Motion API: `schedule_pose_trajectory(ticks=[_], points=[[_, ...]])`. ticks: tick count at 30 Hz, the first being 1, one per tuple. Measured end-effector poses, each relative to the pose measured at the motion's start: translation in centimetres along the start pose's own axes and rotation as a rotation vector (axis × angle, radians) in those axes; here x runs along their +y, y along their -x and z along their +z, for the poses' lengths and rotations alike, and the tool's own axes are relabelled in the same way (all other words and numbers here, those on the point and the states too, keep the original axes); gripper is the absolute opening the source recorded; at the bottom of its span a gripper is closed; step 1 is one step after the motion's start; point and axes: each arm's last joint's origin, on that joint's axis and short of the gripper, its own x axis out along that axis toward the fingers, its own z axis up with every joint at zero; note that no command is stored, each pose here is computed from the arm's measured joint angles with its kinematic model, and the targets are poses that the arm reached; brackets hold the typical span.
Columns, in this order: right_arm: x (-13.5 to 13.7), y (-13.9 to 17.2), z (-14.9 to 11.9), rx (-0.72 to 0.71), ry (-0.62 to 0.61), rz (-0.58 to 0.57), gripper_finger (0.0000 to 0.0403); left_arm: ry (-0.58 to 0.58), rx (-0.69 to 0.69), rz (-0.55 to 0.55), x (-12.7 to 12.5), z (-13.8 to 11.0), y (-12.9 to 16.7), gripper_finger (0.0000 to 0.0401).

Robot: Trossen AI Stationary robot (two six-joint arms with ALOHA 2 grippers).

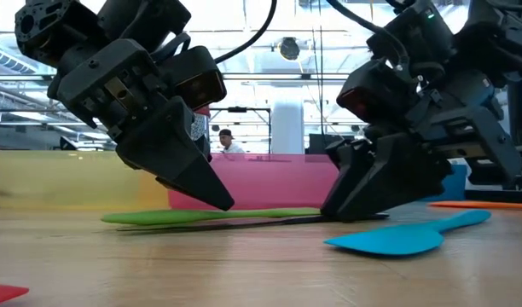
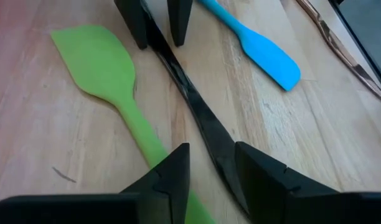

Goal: Pick & Place Kitchen Items
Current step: Put the black table knife into the pink bin

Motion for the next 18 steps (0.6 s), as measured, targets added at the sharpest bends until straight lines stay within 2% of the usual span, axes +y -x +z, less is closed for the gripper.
schedule_pose_trajectory(ticks=[4, 9, 12, 18], points=[[-0.2, 0.2, -1.5, 0.051, 0.018, -0.020, 0.0094, 0.000, 0.000, 0.000, 0.0, 0.0, 0.0, 0.0134], [-0.3, 0.9, -3.7, 0.121, -0.009, -0.024, 0.0034, 0.006, 0.000, 0.001, 0.0, 0.0, 0.0, 0.0134], [-0.2, 1.3, -4.6, 0.103, -0.013, -0.035, 0.0006, 0.027, 0.000, 0.001, 0.0, 0.0, 0.0, 0.0134], [0.0, 1.9, -4.9, -0.007, 0.008, -0.089, 0.0000, 0.049, 0.000, -0.002, -0.1, 0.0, 0.0, 0.0134]])
